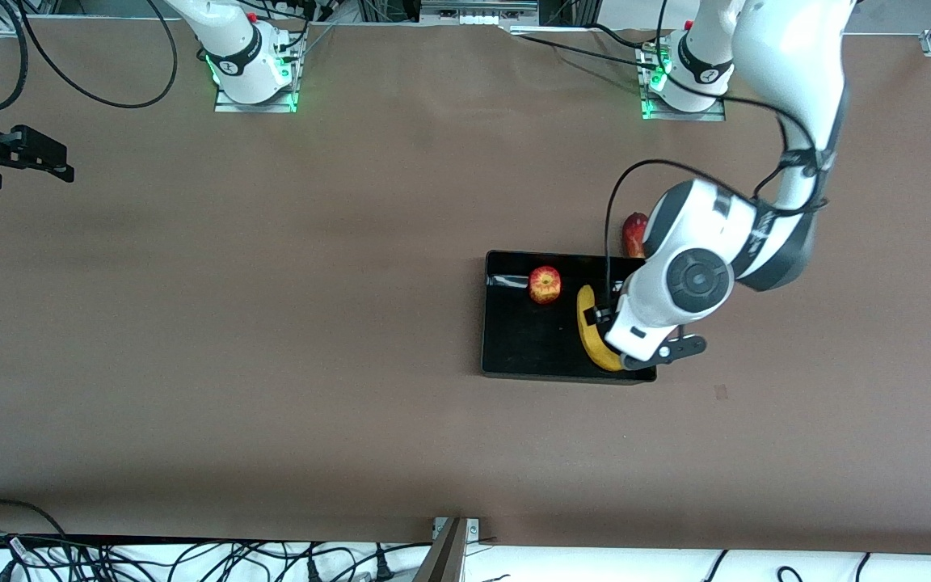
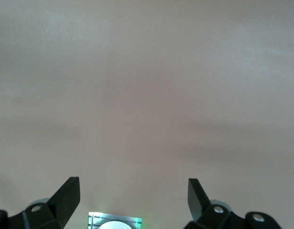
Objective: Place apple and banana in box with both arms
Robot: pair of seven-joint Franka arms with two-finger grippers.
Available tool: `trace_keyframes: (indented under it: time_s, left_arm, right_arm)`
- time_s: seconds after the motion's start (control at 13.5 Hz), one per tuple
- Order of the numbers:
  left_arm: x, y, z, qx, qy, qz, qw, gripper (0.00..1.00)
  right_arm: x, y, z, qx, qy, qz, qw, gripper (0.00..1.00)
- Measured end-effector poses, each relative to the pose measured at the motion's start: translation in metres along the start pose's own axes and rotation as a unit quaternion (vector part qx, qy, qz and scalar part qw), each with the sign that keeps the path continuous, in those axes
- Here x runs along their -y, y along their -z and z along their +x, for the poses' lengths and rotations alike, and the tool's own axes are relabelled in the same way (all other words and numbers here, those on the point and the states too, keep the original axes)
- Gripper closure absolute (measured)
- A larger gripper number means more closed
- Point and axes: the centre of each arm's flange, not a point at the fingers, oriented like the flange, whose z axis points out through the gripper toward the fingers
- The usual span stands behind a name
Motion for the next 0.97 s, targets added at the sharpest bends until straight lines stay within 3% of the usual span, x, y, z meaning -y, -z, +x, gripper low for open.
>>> trace_keyframes:
  time_s: [0.52, 0.97]
  left_arm:
    - [0.147, 0.148, -0.011, -0.013, -0.073, -0.013, 0.997, 0.0]
    - [0.235, 0.222, -0.051, -0.043, -0.084, -0.022, 0.995, 0.0]
  right_arm:
    - [0.0, 0.001, 0.0, 0.0, 0.0, 0.0, 1.0, 0.0]
    - [0.0, 0.001, 0.0, 0.0, 0.0, 0.0, 1.0, 0.0]
